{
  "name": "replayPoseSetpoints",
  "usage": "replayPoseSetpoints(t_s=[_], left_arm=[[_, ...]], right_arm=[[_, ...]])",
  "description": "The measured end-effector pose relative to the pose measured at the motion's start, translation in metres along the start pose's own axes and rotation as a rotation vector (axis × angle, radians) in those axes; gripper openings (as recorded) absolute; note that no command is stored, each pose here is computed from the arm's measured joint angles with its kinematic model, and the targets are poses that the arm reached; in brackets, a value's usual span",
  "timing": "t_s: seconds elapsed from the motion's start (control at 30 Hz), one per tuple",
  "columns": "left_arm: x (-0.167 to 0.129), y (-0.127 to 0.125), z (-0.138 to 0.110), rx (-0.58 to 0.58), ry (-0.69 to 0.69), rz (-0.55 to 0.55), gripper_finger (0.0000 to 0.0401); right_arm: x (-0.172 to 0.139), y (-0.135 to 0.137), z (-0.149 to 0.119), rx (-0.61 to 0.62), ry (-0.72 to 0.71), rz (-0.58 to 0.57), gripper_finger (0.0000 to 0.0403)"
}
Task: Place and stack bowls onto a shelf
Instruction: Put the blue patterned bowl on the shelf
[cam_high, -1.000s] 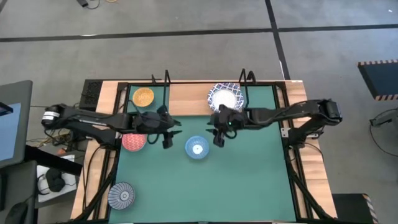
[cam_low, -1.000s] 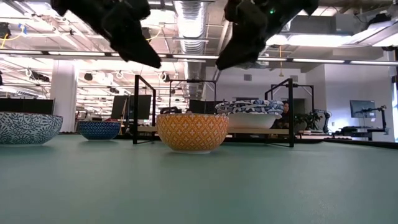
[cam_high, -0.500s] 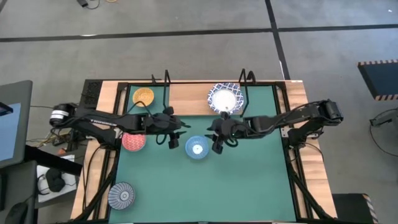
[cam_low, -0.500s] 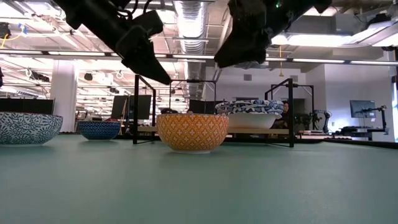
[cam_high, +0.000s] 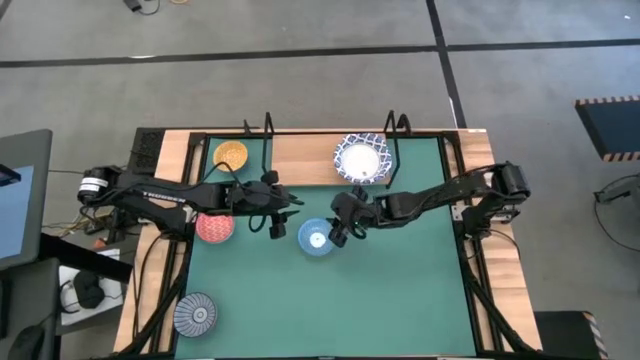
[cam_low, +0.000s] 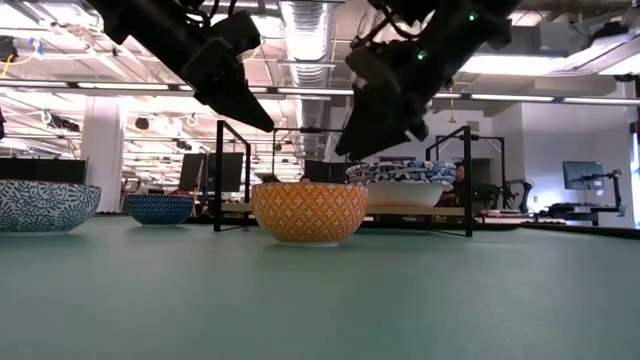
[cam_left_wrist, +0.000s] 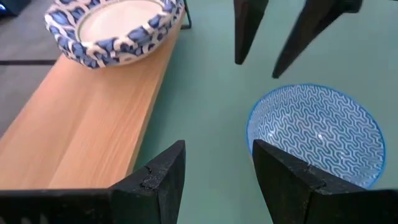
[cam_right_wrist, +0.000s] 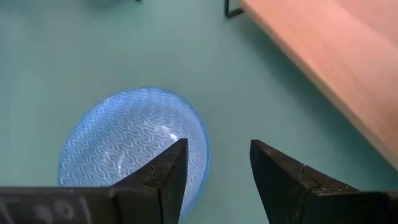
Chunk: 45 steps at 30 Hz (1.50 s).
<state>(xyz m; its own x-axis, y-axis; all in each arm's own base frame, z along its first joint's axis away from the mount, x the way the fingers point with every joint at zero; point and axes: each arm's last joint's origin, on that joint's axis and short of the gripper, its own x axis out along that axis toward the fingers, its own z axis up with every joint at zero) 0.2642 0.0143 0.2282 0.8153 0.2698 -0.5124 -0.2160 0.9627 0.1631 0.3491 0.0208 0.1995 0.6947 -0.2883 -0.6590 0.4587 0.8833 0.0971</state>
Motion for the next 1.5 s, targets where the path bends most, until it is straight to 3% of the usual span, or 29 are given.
replayPoseSetpoints(t_s=[0.4, 0.67, 0.77, 0.9, 1.1, 1.23, 1.5], left_arm=[[0.0, 0.0, -0.004, 0.004, 0.043, 0.002, 0.0173], [0.0, 0.0, -0.005, -0.011, 0.049, 0.015, 0.0173], [0.0, 0.0, -0.005, -0.016, 0.05, 0.015, 0.0173], [0.0, 0.0, -0.005, -0.028, 0.053, 0.014, 0.0173], [0.0, -0.001, -0.004, -0.08, 0.04, -0.008, 0.0173], [0.0, -0.001, -0.003, -0.089, 0.029, -0.01, 0.0173], [0.0, -0.006, 0.003, -0.081, -0.03, -0.096, 0.0173]], right_arm=[[0.028, 0.005, -0.015, 0.032, 0.153, -0.076, 0.0193], [0.042, 0.007, -0.025, 0.05, 0.216, -0.037, 0.0191], [0.045, 0.008, -0.026, 0.053, 0.217, -0.028, 0.0175], [0.045, 0.008, -0.025, 0.041, 0.202, -0.036, 0.0126], [0.04, 0.009, -0.017, -0.025, 0.14, -0.066, 0.0036], [0.036, 0.017, -0.009, -0.133, 0.089, -0.112, 0.0036], [0.021, 0.035, 0.013, -0.354, -0.084, -0.349, 0.0043]])
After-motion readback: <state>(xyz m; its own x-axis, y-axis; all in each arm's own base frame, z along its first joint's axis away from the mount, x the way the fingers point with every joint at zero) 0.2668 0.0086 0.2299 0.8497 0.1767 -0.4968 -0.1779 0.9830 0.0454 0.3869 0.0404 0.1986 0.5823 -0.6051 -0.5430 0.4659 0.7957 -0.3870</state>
